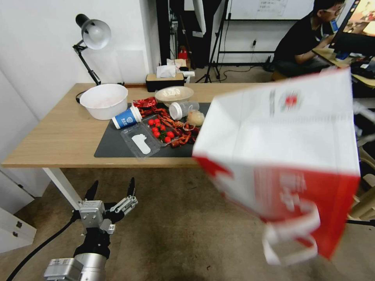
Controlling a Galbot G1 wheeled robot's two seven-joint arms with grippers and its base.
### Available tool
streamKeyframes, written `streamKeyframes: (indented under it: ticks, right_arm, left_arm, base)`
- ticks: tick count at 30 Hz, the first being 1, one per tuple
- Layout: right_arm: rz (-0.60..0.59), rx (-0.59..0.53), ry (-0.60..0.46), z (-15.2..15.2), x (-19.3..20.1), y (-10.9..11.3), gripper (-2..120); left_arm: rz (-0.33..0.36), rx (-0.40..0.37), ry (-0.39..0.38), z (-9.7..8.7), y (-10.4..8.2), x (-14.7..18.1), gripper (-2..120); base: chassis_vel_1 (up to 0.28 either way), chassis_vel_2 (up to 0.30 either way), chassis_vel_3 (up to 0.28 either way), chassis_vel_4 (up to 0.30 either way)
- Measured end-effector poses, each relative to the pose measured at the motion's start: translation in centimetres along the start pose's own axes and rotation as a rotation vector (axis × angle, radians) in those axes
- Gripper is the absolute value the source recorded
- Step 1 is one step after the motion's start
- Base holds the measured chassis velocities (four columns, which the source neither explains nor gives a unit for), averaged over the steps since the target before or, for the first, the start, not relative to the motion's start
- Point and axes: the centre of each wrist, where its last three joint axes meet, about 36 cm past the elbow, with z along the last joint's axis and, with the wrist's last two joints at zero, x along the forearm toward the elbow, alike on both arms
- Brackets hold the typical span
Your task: Pick up the food delivery bag from the floor and place it on the table.
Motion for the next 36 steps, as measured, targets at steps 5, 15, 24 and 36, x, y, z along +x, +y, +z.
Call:
streamKeyframes:
  ticks: [5,15,24,36]
  right_arm:
    - [0.195,0.040,-0.074,-1.2,-1.8,0.3,0]
    - [0.545,0.010,-0.157,-0.8,-4.4,-1.4,0]
    - [0.689,-0.031,-0.127,-0.2,-3.9,-2.5,0]
    - [0.781,-0.083,-0.056,-0.2,-2.9,-3.6,0]
  left_arm:
    - [0.000,-0.001,-0.001,0.1,0.1,0.0,100]
    - [-0.001,0.006,-0.009,0.4,0.0,0.0,100]
    - [-0.004,0.007,-0.016,0.6,0.1,0.0,100]
    - [-0.007,0.011,-0.025,1.0,0.0,-0.2,100]
  base:
    - [0.000,0.000,0.000,0.000]
    - [0.000,0.000,0.000,0.000]
    - [0.000,0.000,0.000,0.000]
    - [0.000,0.000,0.000,0.000]
